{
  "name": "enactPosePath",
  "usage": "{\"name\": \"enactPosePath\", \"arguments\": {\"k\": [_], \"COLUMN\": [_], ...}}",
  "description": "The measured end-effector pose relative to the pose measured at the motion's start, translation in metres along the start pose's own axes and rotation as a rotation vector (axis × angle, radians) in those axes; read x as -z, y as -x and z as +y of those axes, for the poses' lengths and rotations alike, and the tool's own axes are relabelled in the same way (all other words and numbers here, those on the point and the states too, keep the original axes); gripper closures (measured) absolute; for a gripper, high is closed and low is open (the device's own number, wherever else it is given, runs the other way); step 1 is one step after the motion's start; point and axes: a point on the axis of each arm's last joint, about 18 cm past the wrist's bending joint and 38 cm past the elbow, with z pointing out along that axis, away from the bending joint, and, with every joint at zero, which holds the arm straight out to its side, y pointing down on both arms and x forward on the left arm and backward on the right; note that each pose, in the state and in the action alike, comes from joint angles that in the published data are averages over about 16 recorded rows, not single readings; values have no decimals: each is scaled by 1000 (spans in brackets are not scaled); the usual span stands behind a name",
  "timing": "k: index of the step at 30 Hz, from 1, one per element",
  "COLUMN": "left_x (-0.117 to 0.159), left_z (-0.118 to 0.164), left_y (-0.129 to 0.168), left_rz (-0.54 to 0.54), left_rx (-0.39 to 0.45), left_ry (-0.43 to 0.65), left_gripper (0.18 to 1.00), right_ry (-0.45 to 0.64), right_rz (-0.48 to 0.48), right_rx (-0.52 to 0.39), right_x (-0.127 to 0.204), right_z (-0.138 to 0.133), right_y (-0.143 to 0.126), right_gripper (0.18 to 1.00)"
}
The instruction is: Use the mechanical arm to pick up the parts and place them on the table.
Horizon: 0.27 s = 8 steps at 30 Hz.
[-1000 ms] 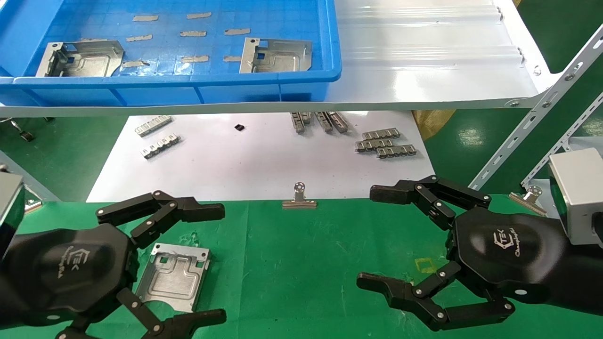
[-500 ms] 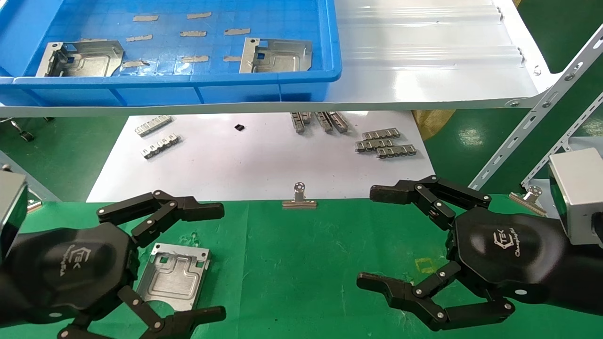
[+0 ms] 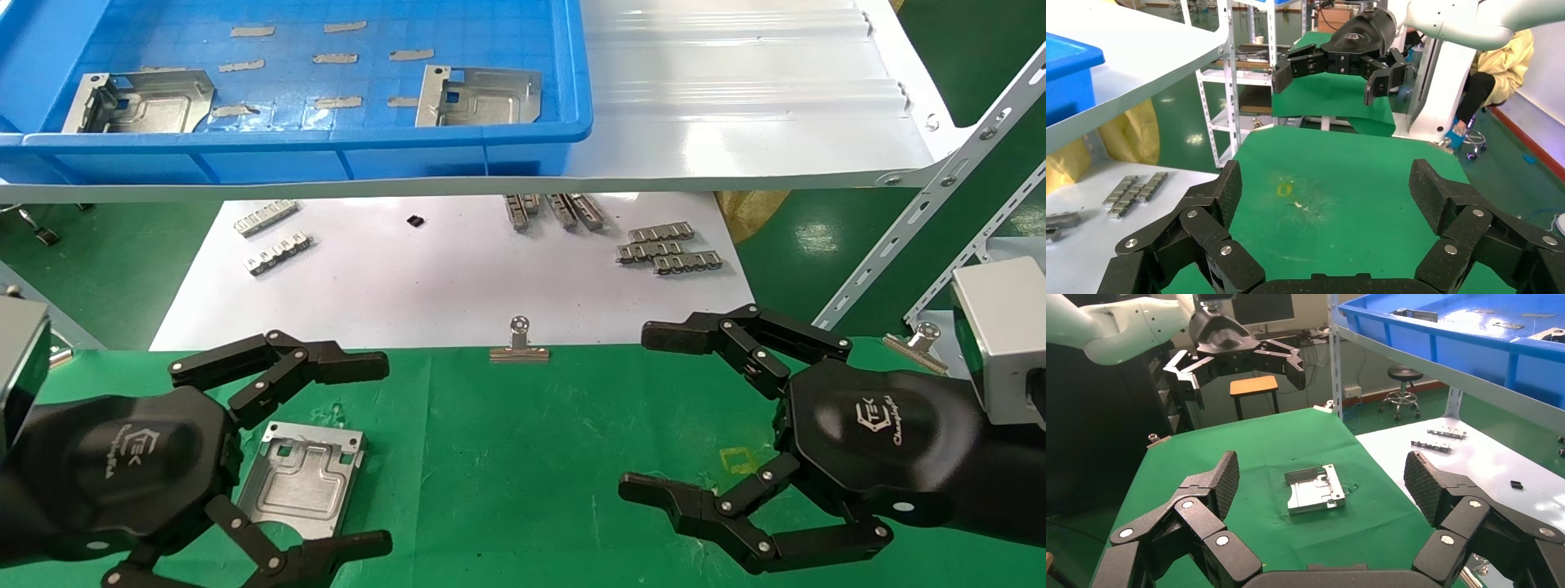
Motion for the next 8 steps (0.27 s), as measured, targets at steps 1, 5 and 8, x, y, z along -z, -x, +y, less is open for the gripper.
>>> {"name": "enactPosePath", "arguments": {"k": [1, 5, 8], "left_x": [0, 0, 0], "left_z": [0, 0, 0], "left_y": [0, 0, 0], "left_rz": [0, 0, 0], "left_rx": [0, 0, 0], "left_ry": [0, 0, 0], "left_gripper": [183, 183, 183], "right_ry": [0, 0, 0], "right_rz": [0, 0, 0], "right_rx": [0, 0, 0], "right_x": [0, 0, 0], "right_z": [0, 0, 0], "right_y": [0, 0, 0], "right_gripper": [178, 178, 178]}}
